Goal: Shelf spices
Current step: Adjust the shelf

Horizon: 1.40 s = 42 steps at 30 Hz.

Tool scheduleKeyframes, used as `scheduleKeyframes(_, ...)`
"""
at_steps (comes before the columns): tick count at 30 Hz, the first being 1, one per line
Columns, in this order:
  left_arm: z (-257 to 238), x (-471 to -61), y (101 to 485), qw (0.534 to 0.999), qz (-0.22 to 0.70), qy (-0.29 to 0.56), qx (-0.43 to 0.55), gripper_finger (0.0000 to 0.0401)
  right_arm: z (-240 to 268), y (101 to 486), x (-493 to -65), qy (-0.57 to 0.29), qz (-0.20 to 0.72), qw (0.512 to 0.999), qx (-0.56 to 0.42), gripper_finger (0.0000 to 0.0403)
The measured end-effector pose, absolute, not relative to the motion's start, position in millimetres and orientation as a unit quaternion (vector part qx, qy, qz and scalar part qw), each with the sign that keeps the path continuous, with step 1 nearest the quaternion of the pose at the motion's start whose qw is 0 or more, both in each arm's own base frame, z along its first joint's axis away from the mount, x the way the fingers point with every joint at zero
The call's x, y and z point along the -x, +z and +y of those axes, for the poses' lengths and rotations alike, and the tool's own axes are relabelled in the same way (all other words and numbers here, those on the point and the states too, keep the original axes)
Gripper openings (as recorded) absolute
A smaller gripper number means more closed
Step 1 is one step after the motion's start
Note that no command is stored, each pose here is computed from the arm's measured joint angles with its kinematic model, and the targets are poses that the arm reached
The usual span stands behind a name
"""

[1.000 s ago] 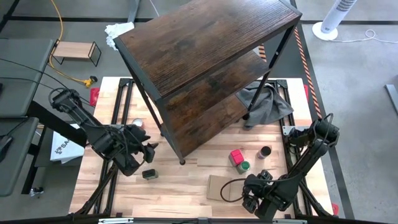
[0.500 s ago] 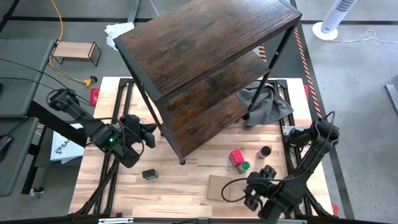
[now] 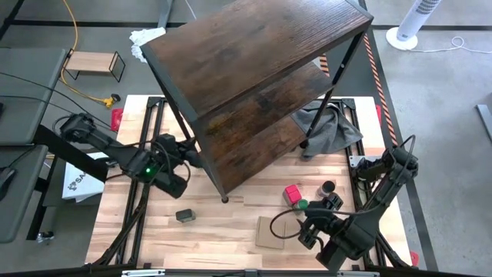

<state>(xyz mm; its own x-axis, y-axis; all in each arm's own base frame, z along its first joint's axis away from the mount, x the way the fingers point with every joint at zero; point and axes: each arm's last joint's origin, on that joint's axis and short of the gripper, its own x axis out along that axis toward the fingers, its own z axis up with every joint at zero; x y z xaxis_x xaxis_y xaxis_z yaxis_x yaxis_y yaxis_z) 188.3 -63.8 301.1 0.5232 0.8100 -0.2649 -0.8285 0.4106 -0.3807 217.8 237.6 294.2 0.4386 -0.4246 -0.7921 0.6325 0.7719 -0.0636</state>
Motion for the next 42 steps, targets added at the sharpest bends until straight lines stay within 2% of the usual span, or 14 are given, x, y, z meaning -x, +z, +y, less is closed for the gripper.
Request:
scheduleKeyframes(5, -48.4, -181.0, 302.8, 0.833, 0.053, 0.516, 0.195, 0.0001, 222.9, 313.6, -220.2, -0.354, 0.401, 0.828, -0.165, 0.0339)
scheduleKeyframes(12, -26.4, -156.3, 308.0, 0.812, 0.097, 0.556, 0.147, 0.0000, 186.7, 326.5, -236.7, -0.443, 0.300, 0.790, -0.300, 0.0339)
scheduleKeyframes(23, 0.6, -114.9, 319.9, 0.776, 0.099, 0.607, 0.139, 0.0000, 153.2, 338.5, -259.4, -0.493, 0.213, 0.769, -0.348, 0.0339)
scheduleKeyframes(27, 8.1, -105.7, 324.4, 0.765, 0.078, 0.623, 0.143, 0.0000, 131.9, 340.0, -271.1, -0.529, 0.143, 0.745, -0.381, 0.0337)
scheduleKeyframes(31, 10.4, -99.3, 326.8, 0.762, 0.066, 0.625, 0.155, 0.0000, 120.0, 348.2, -283.9, -0.524, 0.074, 0.750, -0.397, 0.0331)
scheduleKeyframes(33, 10.8, -96.7, 327.7, 0.764, 0.067, 0.623, 0.155, 0.0000, 123.2, 359.8, -286.0, -0.497, 0.117, 0.768, -0.386, 0.0328)
scheduleKeyframes(38, 11.5, -92.9, 329.3, 0.767, 0.067, 0.621, 0.147, 0.0000, 141.0, 379.0, -283.7, -0.354, 0.349, 0.815, -0.299, 0.0327)
scheduleKeyframes(40, 11.7, -92.2, 329.6, 0.767, 0.066, 0.621, 0.149, 0.0000, 148.0, 378.2, -279.4, -0.307, 0.423, 0.801, -0.290, 0.0327)
scheduleKeyframes(42, 11.8, -91.7, 329.7, 0.767, 0.065, 0.621, 0.149, 0.0000, 154.3, 370.1, -270.3, -0.289, 0.509, 0.764, -0.273, 0.0327)
